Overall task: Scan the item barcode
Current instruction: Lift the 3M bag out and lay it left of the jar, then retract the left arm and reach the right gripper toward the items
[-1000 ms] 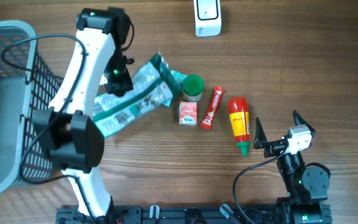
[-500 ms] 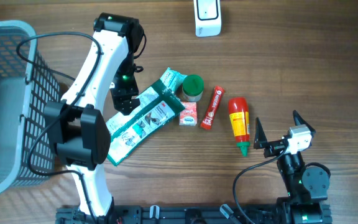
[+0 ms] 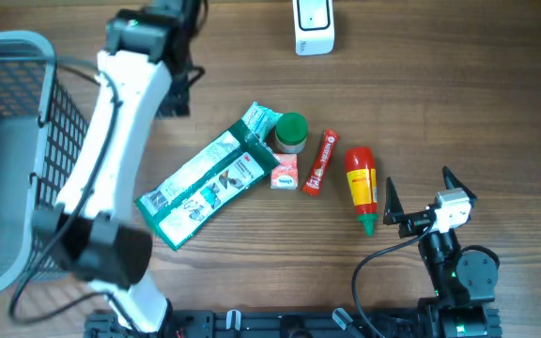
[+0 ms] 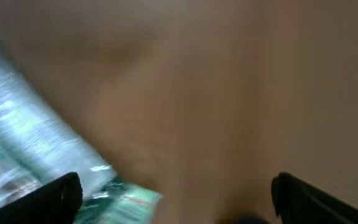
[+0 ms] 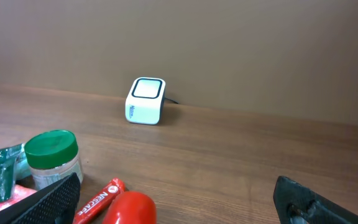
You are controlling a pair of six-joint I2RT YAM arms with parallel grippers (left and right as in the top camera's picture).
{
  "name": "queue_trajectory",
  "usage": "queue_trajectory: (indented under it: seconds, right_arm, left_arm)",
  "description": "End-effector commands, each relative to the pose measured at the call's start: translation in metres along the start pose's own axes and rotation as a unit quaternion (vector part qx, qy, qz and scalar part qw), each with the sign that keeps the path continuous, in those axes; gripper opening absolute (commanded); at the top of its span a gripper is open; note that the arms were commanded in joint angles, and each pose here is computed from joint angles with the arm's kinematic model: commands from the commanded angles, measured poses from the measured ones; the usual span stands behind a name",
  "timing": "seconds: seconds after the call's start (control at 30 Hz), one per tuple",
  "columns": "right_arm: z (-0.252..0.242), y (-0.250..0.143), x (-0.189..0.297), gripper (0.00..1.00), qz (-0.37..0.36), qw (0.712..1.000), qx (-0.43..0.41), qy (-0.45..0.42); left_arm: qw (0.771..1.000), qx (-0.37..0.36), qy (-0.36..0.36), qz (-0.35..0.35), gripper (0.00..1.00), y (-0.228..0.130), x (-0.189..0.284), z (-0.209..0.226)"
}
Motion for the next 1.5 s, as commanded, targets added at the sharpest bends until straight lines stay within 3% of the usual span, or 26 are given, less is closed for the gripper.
queue_trajectory:
  seconds: [0.0,0.07,0.13,0.3,0.4,0.6,0.87,1.17,1.33,1.47]
  right_arm:
    - [-0.002,0.001,0.0,1.0,-0.001,1.0,0.01,-0.008]
    - [-0.002,0.001,0.0,1.0,-0.001,1.0,0.011,-0.008]
    - [-0.002,0.001,0.0,1.0,-0.001,1.0,0.01,-0.008]
    - [0.0,0.003,0.0,1.0,-0.007,1.0,0.007,-0.001]
    - [0.011,0.008,0.001,1.0,-0.018,0.994,-0.102,0.038]
    - [0.032,0.014,0.003,1.0,-0.017,0.97,-0.213,0.113]
    - [0.029,0.044,0.0,1.0,-0.002,0.967,-0.217,0.136]
    - [0.015,0.079,-0.041,1.0,0.144,0.955,-0.203,0.163]
    - [0.009,0.122,-0.055,1.0,0.218,0.927,-0.226,0.204]
    - [0.011,0.142,-0.06,1.0,0.236,0.912,-0.24,0.232]
  left_arm:
    - [0.966,-0.183,-0.181,-0.01,1.0,0.015,0.069,-0.065]
    - [0.93,-0.248,-0.272,-0.024,1.0,0.017,0.107,-0.094]
    - [0.904,-0.283,-0.318,-0.042,1.0,0.023,0.134,-0.106]
    - [0.833,-0.386,-0.381,-0.108,1.0,0.049,0.195,-0.11]
    - [0.806,-0.42,-0.395,-0.135,1.0,0.065,0.223,-0.102]
    - [0.793,-0.431,-0.404,-0.147,1.0,0.095,0.26,-0.072]
    - [0.786,-0.398,-0.447,-0.152,1.0,0.125,0.302,-0.046]
    - [0.77,-0.348,-0.509,-0.166,1.0,0.154,0.318,-0.002]
    - [0.753,-0.305,-0.556,-0.177,1.0,0.17,0.315,0.034]
    - [0.738,-0.273,-0.589,-0.184,1.0,0.179,0.309,0.056]
Point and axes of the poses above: each gripper's point midway between its finger pads, its own x axis back along the fingers, its own z axis along the line the jaws close on, y = z × x, the point moved 2 cm from there along x, back along the fingers, and after that the axes turned 14 degrees about x, right-handed, at the moved point
